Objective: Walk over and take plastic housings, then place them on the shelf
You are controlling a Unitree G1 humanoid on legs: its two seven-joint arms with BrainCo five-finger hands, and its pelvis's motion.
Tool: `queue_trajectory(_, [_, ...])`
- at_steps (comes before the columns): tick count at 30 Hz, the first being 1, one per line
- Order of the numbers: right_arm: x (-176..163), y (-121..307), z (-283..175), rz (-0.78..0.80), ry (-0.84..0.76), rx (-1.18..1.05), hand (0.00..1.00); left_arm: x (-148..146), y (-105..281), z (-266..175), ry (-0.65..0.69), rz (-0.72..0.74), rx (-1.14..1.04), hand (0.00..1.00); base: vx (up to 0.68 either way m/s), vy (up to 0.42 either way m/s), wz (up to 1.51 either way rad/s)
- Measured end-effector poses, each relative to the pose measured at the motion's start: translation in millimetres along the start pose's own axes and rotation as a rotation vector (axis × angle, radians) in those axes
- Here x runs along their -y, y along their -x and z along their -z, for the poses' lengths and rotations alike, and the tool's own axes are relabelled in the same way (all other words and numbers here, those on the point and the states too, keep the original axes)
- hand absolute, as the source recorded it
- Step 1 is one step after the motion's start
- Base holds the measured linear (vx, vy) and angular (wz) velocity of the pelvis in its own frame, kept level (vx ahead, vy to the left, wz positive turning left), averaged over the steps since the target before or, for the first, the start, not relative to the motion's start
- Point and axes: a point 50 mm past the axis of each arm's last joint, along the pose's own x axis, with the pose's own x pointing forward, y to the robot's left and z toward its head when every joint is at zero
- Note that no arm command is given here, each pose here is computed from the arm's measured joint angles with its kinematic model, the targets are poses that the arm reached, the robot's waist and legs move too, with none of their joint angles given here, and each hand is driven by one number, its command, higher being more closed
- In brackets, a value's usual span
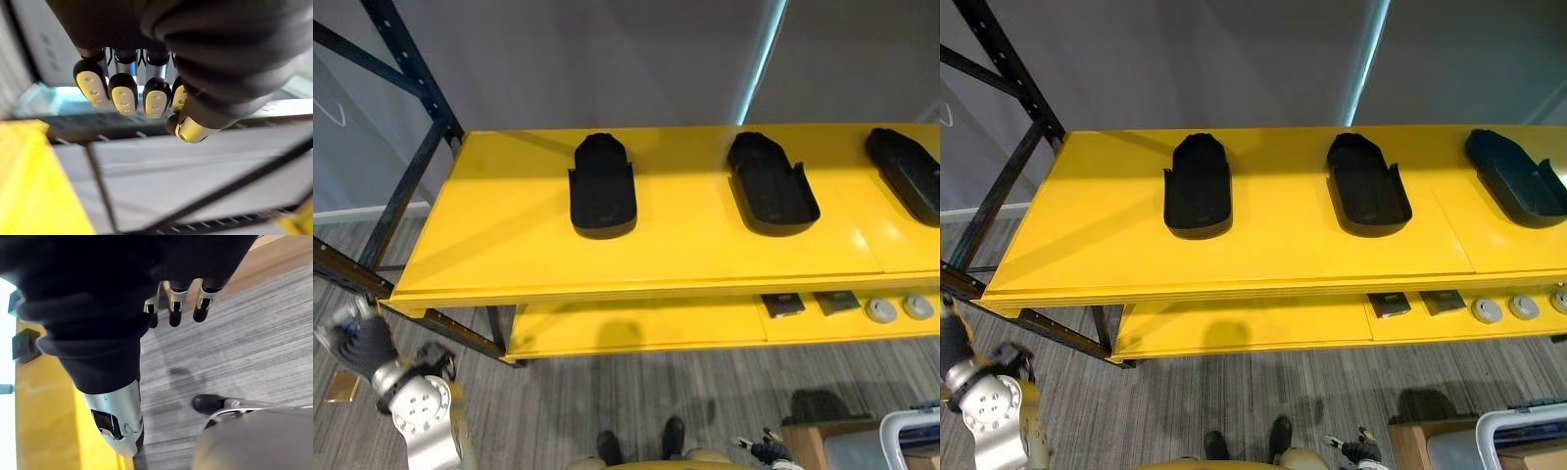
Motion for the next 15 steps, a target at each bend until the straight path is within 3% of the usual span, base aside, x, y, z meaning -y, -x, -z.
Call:
queue_trajectory(2, [-12.2, 1.8, -2.0, -0.029, -0.015, 0.011, 0.00, -9.8, 11.9, 53.6, -0.145, 0.047, -0.238, 0.00, 0.04, 0.014, -0.05])
queue_trajectory(7, [-17.8, 1.9, -4.0, -0.041, -0.022, 0.007, 0.00, -14.8, 42.2, 112.8, -0.270, 0.164, -0.508, 0.00, 0.02, 0.012, -0.05])
queue_trajectory(15, [-8.5, 0.4, -2.2, -0.007, -0.037, -0.006, 0.00, 1.8, 66.9, 138.1, -0.428, 0.376, -0.604, 0.00, 0.02, -0.013, -0.09])
